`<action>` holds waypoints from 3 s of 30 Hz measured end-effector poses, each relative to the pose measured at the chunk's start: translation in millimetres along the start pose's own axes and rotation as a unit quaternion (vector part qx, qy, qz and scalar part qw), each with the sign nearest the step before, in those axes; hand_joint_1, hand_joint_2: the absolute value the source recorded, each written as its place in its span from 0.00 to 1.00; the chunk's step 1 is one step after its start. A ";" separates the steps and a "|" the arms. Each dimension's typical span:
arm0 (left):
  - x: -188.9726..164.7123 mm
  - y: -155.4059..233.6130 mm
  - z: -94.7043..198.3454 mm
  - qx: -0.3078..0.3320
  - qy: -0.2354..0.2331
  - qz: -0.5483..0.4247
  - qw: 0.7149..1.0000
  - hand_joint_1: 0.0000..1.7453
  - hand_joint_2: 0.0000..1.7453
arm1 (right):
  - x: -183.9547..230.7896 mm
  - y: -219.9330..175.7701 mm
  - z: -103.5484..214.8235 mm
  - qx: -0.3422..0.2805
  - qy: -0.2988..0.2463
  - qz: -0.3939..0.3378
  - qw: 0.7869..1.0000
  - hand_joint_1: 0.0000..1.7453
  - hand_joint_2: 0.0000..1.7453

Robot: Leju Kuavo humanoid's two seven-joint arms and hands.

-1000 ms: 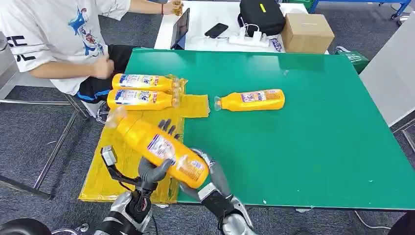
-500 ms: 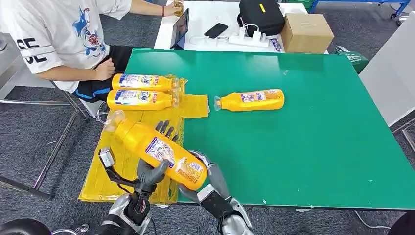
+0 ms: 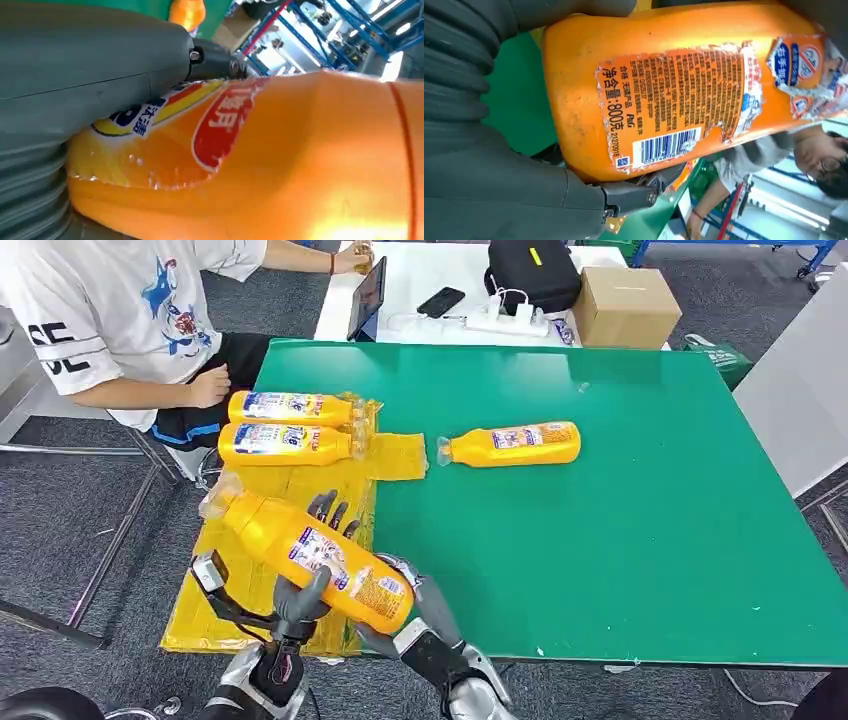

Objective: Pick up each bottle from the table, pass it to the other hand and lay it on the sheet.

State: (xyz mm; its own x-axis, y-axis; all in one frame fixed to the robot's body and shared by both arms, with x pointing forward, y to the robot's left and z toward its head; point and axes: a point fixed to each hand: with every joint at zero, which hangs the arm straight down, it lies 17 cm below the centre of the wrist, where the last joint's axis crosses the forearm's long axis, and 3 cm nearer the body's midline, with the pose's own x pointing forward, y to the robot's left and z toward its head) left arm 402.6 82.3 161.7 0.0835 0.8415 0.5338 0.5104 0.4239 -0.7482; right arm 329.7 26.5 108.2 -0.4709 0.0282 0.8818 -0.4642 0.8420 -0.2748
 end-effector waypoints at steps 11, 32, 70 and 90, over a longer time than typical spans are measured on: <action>5.2 1.7 4.1 0.001 -0.005 0.019 1.000 1.00 1.00 | -5.9 8.7 2.5 0.016 0.008 0.000 1.000 1.00 1.00; 31.4 24.7 -5.3 0.054 -0.045 -0.162 0.984 1.00 1.00 | -15.5 10.3 10.1 0.022 0.032 0.020 0.999 0.00 0.00; 113.3 122.8 -65.4 -0.042 0.005 -0.929 0.369 1.00 1.00 | 132.2 -215.2 0.5 -0.320 -0.163 -0.035 0.933 0.00 0.00; 103.5 190.7 -48.8 -0.090 0.166 -0.888 0.420 1.00 1.00 | 108.1 -204.5 -12.8 -0.282 -0.134 -0.070 0.947 0.00 0.00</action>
State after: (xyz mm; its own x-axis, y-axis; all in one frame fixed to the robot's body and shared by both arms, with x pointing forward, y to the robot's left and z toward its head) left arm 550.4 233.9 93.5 -0.4662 -0.8528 0.2356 0.0756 0.2269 0.9710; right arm 383.4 -135.8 264.6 -0.6433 -0.1795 0.7443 -0.0968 0.9834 0.1534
